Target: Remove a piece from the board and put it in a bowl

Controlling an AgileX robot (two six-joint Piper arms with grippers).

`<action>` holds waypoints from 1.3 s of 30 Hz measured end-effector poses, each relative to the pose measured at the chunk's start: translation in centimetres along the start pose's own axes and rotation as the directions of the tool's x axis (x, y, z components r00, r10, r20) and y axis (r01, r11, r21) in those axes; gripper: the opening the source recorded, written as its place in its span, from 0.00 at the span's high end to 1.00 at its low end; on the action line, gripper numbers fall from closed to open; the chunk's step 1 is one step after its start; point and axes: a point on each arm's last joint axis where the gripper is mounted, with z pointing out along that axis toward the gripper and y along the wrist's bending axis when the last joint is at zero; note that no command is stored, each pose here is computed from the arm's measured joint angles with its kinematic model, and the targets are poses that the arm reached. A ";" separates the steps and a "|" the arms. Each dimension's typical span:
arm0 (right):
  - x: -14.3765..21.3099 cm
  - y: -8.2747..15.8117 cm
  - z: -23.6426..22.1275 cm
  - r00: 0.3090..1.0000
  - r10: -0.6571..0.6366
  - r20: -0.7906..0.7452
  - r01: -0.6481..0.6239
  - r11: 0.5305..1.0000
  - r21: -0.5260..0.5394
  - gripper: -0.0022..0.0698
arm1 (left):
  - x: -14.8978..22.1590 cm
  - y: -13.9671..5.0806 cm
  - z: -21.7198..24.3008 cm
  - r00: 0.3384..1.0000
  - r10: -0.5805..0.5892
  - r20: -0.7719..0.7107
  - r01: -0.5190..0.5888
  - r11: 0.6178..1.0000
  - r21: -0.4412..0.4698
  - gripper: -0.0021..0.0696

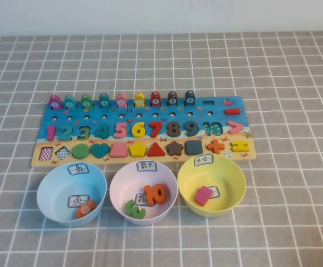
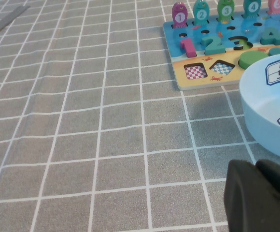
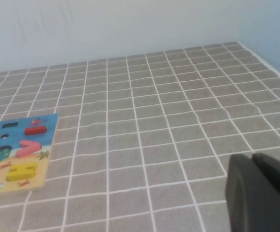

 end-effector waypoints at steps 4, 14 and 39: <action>0.2 -0.3 -1.1 1.000 0.002 0.029 -0.002 1.000 0.021 0.99 | 0.0 0.0 0.0 1.000 0.000 0.000 0.000 1.000 0.000 0.97; 0.8 -0.6 -1.6 1.000 0.005 -0.008 -0.005 0.999 0.051 0.99 | 0.0 0.0 0.0 1.000 0.000 0.000 0.000 1.000 0.000 0.97; 2.3 0.2 -1.7 0.983 -0.082 -0.164 0.075 0.996 -0.045 0.99 | 0.0 0.0 0.0 1.000 0.000 0.000 0.000 1.000 0.000 0.97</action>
